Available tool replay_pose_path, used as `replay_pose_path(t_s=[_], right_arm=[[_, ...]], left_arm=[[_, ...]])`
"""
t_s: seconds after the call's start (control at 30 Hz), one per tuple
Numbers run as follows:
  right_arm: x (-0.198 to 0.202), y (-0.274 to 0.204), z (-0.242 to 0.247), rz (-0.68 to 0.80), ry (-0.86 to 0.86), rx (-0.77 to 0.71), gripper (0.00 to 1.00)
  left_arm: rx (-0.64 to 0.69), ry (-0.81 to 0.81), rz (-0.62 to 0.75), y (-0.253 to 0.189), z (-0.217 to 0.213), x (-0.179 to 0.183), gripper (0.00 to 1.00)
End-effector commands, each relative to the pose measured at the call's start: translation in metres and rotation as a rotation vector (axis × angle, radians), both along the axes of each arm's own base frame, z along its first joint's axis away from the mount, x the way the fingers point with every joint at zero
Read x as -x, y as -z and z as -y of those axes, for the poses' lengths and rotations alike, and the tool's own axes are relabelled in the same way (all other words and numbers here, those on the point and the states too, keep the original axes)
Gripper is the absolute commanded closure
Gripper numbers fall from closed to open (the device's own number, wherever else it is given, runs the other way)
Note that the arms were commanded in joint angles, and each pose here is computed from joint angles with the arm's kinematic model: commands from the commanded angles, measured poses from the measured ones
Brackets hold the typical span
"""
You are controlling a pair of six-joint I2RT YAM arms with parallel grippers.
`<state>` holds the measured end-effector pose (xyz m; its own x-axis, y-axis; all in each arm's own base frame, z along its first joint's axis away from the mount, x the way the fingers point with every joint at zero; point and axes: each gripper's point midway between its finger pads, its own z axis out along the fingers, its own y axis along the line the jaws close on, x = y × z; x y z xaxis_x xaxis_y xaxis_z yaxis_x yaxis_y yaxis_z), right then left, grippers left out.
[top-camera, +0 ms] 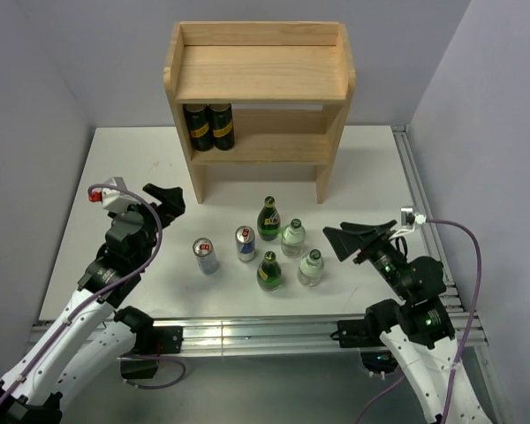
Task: Place and organize the beverage onto the shelf
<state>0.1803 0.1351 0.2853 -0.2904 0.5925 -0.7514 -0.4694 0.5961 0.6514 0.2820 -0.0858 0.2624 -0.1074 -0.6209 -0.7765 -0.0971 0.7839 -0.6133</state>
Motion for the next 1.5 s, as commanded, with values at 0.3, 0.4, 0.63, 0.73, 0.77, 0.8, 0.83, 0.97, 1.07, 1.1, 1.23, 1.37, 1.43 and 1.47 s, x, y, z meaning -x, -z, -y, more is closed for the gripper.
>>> replay_pose_path(t_s=[0.3,0.4,0.63,0.73,0.77,0.8,0.83,0.97,1.07,1.1,1.23,1.37,1.43,1.47], right_arm=[[0.048,0.104,0.001,-0.388,-0.043,-0.151,0.00],[0.048,0.119,0.020,-0.449,0.075,-0.080,0.00],[0.052,0.131,0.019,-0.445,0.037,0.016,0.00],[0.053,0.137,0.008,-0.426,-0.040,0.041,0.00],[0.052,0.144,0.005,-0.456,-0.063,0.053,0.00],[0.051,0.144,-0.001,-0.447,-0.101,0.058,0.00],[0.053,0.157,-0.008,-0.473,-0.160,0.079,0.00],[0.049,0.178,-0.015,-0.550,-0.229,0.152,0.00],[0.044,0.180,-0.018,-0.573,-0.241,0.168,0.00],[0.042,0.180,-0.019,-0.577,-0.240,0.163,0.00],[0.034,0.181,-0.026,-0.579,-0.230,0.162,0.00],[0.021,0.188,-0.037,-0.560,-0.222,0.182,0.00],[0.017,0.202,-0.042,-0.563,-0.201,0.222,0.00],[0.015,0.206,-0.043,-0.566,-0.191,0.233,0.00]], left_arm=[[-0.057,-0.132,-0.055,0.039,-0.021,0.003,0.05],[-0.049,-0.138,-0.056,0.044,-0.021,0.003,0.06],[-0.030,-0.163,-0.048,0.048,-0.025,0.006,0.08],[-0.027,-0.171,-0.049,0.051,-0.027,0.007,0.09],[-0.025,-0.175,-0.050,0.052,-0.028,0.007,0.09],[-0.020,-0.178,-0.051,0.053,-0.028,0.008,0.09],[-0.019,-0.178,-0.050,0.053,-0.027,0.008,0.09],[-0.008,-0.184,-0.054,0.059,-0.027,0.007,0.10],[-0.009,-0.189,-0.057,0.062,-0.027,0.007,0.10],[-0.013,-0.194,-0.064,0.065,-0.028,0.006,0.10],[-0.017,-0.199,-0.068,0.067,-0.028,0.006,0.10],[-0.010,-0.207,-0.073,0.074,-0.029,0.006,0.10],[-0.007,-0.208,-0.073,0.076,-0.028,0.006,0.10],[-0.011,-0.208,-0.078,0.078,-0.029,0.006,0.10]])
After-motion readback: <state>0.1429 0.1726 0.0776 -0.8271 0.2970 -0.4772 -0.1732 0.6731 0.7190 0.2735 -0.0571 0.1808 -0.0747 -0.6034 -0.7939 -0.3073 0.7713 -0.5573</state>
